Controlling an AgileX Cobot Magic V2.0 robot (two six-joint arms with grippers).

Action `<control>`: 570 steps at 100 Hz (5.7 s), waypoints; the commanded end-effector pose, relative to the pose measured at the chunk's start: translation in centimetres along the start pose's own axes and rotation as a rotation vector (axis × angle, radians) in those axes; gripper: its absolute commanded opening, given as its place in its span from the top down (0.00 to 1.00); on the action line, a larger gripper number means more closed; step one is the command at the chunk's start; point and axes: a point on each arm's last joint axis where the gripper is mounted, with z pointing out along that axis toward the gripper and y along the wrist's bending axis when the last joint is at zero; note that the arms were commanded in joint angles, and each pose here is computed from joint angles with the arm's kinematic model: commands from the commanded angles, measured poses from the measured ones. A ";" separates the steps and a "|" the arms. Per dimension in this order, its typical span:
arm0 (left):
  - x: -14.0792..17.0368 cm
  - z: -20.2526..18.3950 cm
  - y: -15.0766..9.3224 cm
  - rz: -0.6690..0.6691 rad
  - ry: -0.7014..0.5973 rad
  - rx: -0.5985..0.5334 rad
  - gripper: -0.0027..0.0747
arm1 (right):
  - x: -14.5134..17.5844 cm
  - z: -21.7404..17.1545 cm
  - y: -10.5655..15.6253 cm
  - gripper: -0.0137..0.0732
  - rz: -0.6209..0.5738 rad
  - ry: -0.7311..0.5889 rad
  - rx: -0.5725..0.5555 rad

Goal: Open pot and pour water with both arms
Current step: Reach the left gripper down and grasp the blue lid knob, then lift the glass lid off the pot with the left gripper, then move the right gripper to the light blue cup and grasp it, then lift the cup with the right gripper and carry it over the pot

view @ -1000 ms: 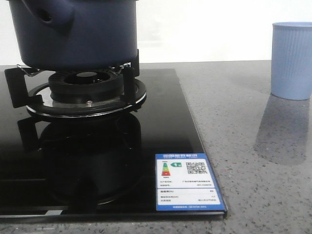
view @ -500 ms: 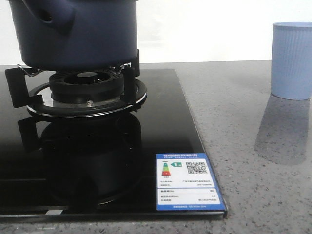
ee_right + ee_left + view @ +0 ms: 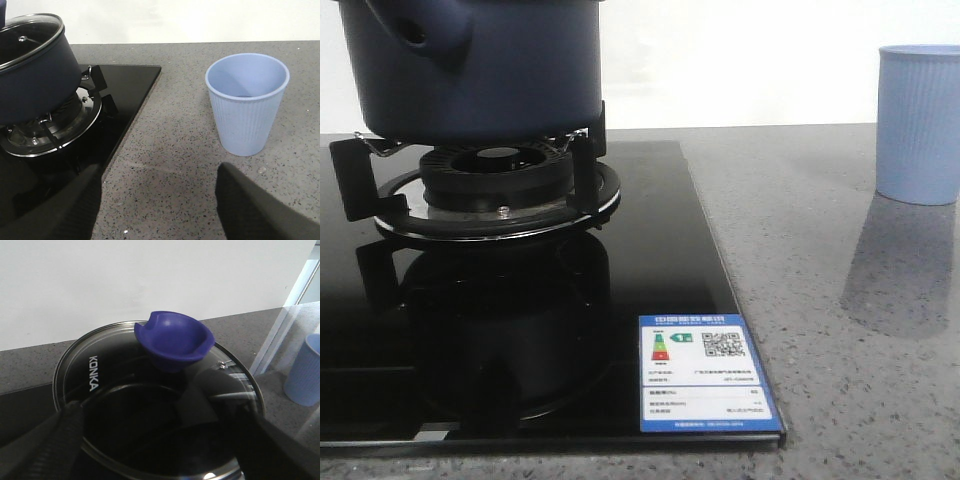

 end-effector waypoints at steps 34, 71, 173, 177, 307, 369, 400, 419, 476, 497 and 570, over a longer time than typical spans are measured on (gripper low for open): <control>-4.0 3.0 -0.1 0.034 -0.067 0.042 0.25 | -1.7 -0.2 0.2 0.33 -0.001 -0.097 -0.001; -3.2 5.1 -0.4 0.112 -0.043 0.063 0.25 | -1.7 -0.2 0.2 0.33 -0.001 -0.097 -0.001; -3.5 6.7 -0.2 0.136 -0.067 -0.001 0.57 | -1.6 -0.2 0.1 0.33 -0.002 -0.092 0.000; -3.9 6.5 -0.3 0.134 -0.082 0.002 0.57 | -1.6 -0.2 0.1 0.33 -0.004 -0.090 0.001; -10.0 -1.7 0.4 0.197 -0.351 -0.106 0.57 | 4.8 10.8 -4.4 0.14 -0.086 -0.206 0.215; -10.0 -1.7 0.3 0.197 -0.349 -0.102 0.57 | 5.5 16.4 -5.9 0.14 -0.145 -0.331 0.284; -10.0 -1.7 0.3 0.198 -0.348 -0.100 0.57 | 5.6 19.2 -6.5 0.14 -0.143 -0.312 0.301; -10.0 -1.7 0.3 0.198 -0.348 -0.100 0.57 | 6.0 19.6 -6.7 0.17 -0.144 -0.315 0.310; -10.0 -1.7 0.3 0.198 -0.348 -0.100 0.57 | 4.8 18.9 -6.2 0.48 -0.164 -0.377 0.286; -10.1 -1.8 0.6 0.197 -0.362 -0.129 0.57 | 2.5 17.1 -4.9 0.48 -0.207 -0.405 0.214; -10.3 -2.4 2.5 0.172 -0.364 -0.198 0.57 | -10.5 16.3 3.9 0.48 -0.579 -0.275 -0.050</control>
